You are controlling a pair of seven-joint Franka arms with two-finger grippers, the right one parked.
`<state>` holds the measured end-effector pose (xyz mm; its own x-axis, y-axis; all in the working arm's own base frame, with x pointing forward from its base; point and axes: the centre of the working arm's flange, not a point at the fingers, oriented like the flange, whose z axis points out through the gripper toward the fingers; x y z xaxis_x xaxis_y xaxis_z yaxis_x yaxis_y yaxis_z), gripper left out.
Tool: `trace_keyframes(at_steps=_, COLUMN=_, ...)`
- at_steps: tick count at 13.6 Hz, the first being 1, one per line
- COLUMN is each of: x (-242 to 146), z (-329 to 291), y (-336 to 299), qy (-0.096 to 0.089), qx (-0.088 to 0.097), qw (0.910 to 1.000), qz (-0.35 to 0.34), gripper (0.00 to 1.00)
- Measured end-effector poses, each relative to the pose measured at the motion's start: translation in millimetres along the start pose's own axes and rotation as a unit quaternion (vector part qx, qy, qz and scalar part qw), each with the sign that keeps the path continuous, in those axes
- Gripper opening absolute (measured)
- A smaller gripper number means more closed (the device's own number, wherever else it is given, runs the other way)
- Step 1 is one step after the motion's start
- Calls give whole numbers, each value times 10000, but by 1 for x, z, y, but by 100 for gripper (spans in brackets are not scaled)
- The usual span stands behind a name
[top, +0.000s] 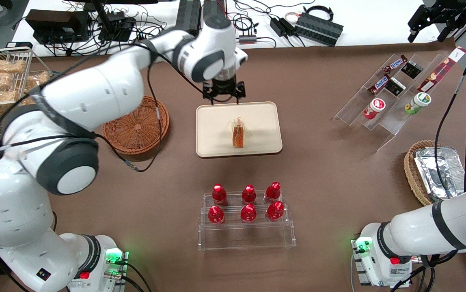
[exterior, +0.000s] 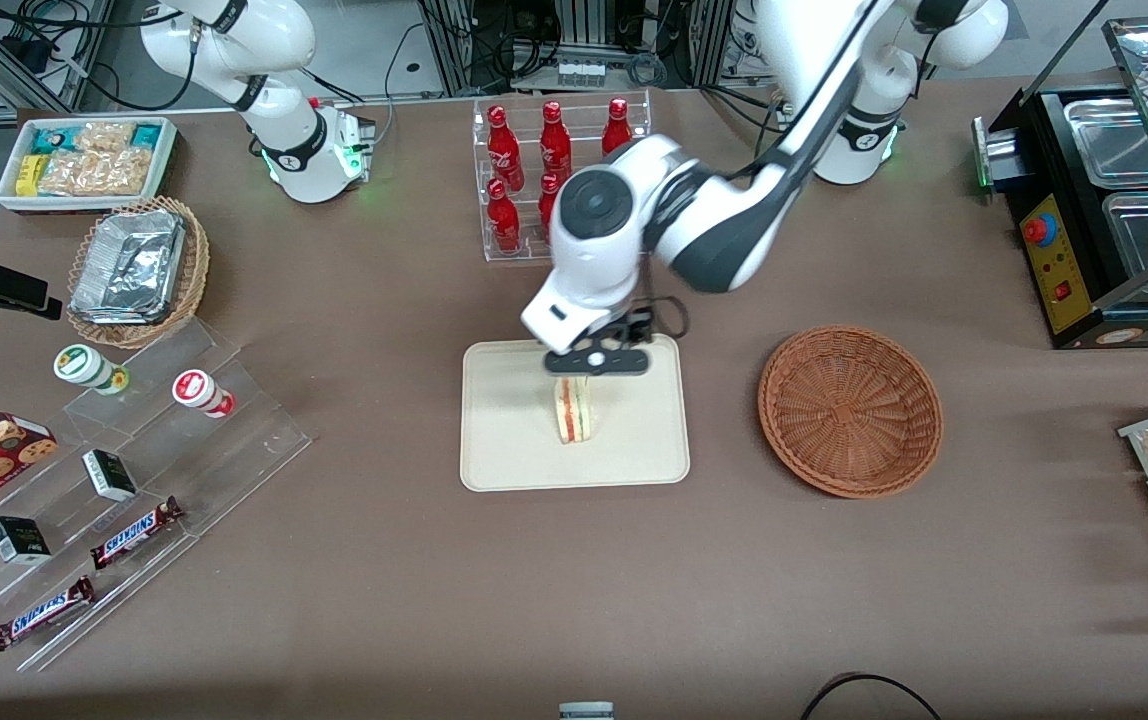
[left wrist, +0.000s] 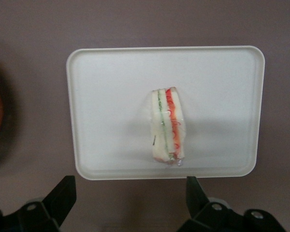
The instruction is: Place sandwich from basket to tray
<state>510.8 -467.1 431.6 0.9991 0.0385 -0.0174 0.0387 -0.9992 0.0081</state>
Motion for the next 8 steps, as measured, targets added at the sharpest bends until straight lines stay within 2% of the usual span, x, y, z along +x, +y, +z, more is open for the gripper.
trace_keyframes(at_steps=2, x=11, z=-43, y=-36, qy=31, qx=12, qw=9997, qz=-257, gripper=100)
trace_keyframes(at_steps=5, x=19, z=-98, y=-96, qy=-56, qx=174, qw=9982, qz=-568, gripper=100)
trace_keyframes(at_steps=8, x=33, z=-128, y=-158, qy=-77, qx=234, qw=9972, qz=-701, gripper=100)
